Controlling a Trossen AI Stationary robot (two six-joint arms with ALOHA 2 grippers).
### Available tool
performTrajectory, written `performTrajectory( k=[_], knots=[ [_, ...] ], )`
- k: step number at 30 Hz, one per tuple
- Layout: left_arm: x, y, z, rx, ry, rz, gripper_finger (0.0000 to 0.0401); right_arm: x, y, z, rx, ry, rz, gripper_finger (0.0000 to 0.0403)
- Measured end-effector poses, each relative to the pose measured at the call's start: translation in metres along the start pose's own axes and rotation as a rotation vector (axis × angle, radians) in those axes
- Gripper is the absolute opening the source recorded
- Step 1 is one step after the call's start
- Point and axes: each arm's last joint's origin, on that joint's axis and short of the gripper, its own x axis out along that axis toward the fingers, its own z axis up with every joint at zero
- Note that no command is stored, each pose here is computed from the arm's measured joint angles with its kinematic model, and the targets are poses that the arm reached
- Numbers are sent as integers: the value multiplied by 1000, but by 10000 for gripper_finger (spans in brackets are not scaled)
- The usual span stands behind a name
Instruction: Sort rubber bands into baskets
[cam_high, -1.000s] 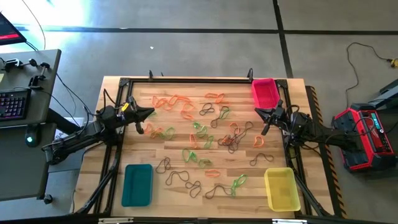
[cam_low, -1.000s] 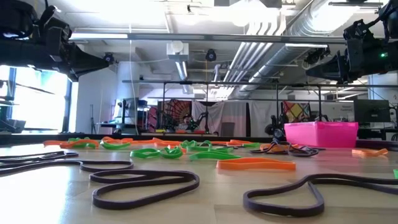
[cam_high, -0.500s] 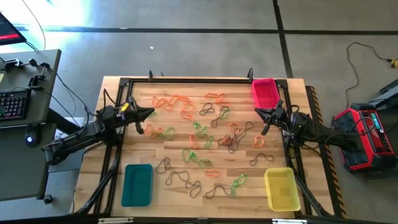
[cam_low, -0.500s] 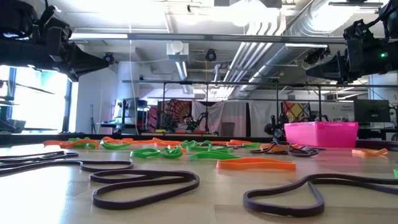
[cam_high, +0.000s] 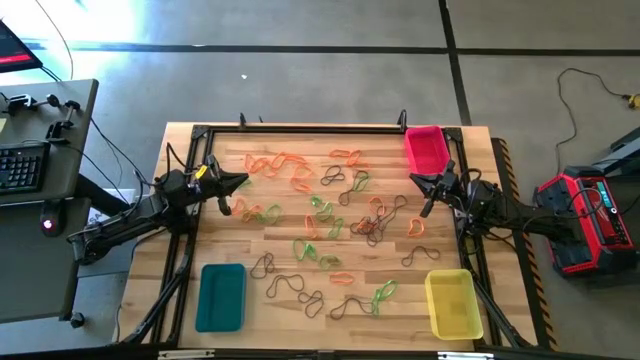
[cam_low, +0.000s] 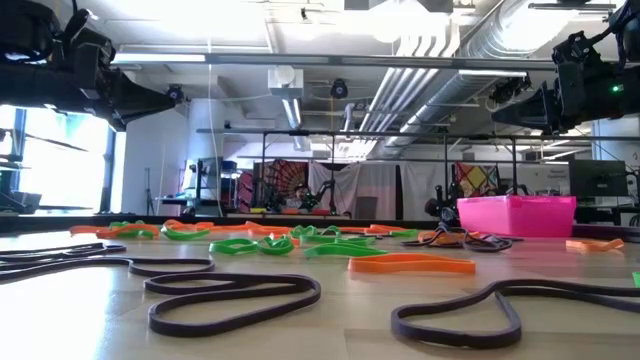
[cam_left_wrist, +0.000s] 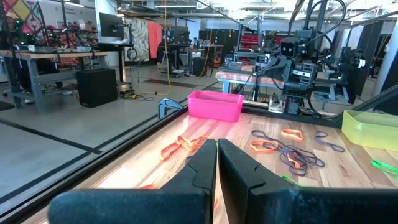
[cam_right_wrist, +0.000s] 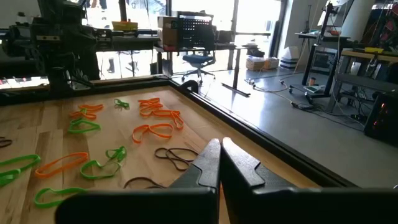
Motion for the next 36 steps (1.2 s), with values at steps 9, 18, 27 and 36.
performTrajectory(
  k=[9, 18, 27, 36],
  knots=[
    [0, 0, 0, 0, 0, 0, 10, 0, 0, 0, -46, 0, 0, 0],
    [0, 0, 0, 0, 0, 0, 10, 0, 0, 0, 34, -3, 2, 0],
    [0, 0, 0, 0, 0, 0, 10, 0, 3, 6, 193, -51, 98, 0],
    [0, 0, 0, 0, -1, 0, 10, -3, 1, 23, 315, -225, 117, 0]
  ],
)
